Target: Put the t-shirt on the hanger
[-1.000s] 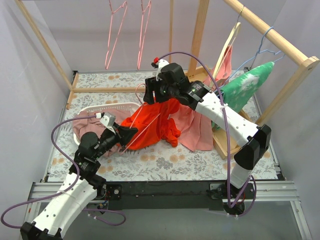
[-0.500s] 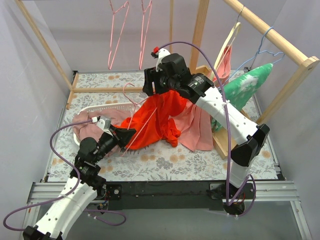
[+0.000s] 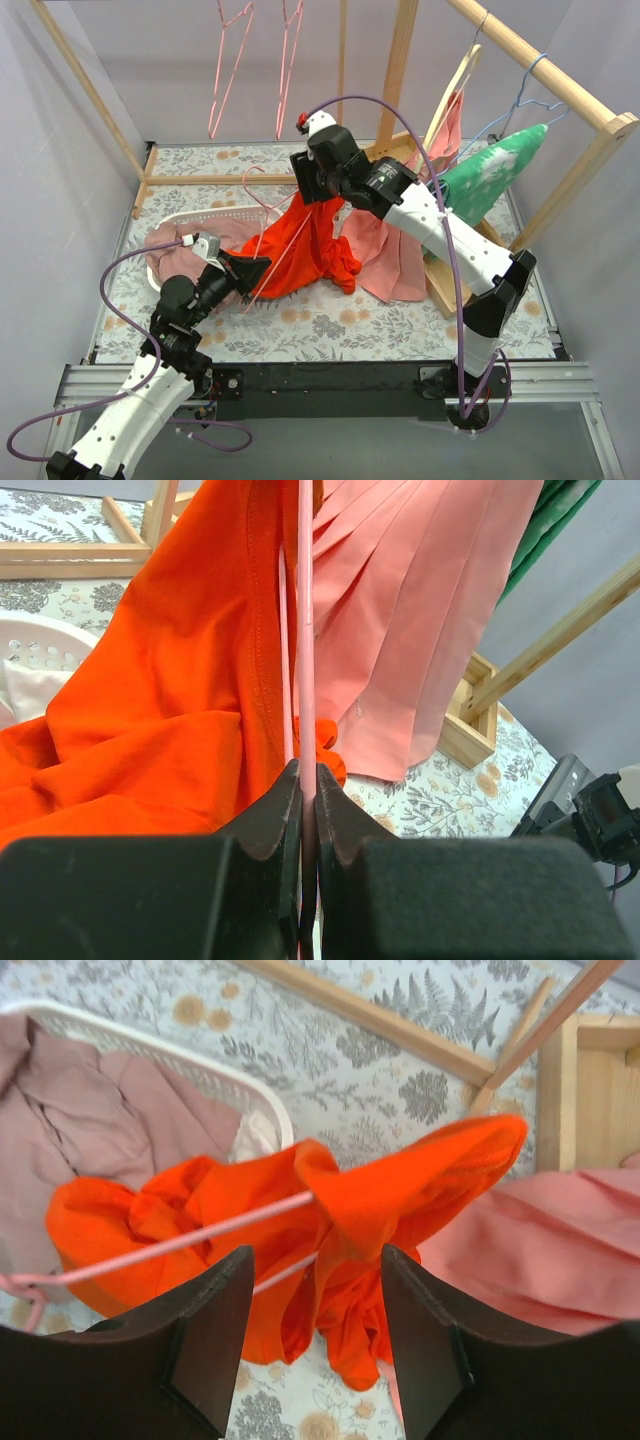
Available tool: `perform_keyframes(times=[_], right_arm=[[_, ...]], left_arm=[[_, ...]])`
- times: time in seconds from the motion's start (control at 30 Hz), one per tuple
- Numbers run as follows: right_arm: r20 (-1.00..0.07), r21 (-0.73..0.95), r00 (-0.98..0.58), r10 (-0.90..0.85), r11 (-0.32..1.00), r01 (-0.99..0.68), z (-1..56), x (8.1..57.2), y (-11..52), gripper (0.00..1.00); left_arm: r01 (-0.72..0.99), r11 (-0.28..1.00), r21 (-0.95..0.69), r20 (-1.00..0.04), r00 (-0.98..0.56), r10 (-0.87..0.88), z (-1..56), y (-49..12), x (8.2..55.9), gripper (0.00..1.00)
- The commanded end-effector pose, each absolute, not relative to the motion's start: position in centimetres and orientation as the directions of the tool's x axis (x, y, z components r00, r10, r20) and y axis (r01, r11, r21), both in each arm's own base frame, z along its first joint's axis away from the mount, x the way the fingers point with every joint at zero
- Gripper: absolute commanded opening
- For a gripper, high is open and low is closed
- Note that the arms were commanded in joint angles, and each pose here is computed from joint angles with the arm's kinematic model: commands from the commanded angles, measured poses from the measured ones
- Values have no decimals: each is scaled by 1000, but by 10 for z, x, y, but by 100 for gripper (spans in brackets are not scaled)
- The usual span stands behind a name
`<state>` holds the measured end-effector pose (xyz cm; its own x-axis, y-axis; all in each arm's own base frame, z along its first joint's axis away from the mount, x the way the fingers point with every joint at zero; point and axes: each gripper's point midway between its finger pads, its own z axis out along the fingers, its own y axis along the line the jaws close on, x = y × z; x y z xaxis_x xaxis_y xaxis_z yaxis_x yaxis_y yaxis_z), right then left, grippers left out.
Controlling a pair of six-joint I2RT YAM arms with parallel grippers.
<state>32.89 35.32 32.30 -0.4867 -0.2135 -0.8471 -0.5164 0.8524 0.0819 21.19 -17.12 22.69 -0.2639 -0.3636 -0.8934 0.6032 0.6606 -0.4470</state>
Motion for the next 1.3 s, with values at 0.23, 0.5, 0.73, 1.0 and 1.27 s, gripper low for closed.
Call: perform_keyframes(times=[0.23, 0.5, 0.73, 1.0, 1.27], right_arm=[[-815, 13, -515, -265, 880, -474, 275, 314, 332, 61], [-871, 26, -442, -216, 876, -481, 292, 339, 348, 49], [-894, 15, -386, -227, 846, -533, 333, 336, 361, 1], [-952, -26, -218, -214, 768, -640, 431, 270, 389, 1], [-913, -28, -307, -267, 795, -606, 383, 274, 383, 1]], left_arm=[[620, 663, -419, -900, -188, -392, 253, -168, 215, 0], [628, 660, -412, -903, -181, -390, 260, -167, 210, 0], [621, 667, -412, -902, -173, -396, 261, -163, 209, 0], [645, 650, -402, -899, -145, -412, 265, -167, 211, 0], [681, 625, -381, -899, -114, -424, 285, -173, 212, 0]])
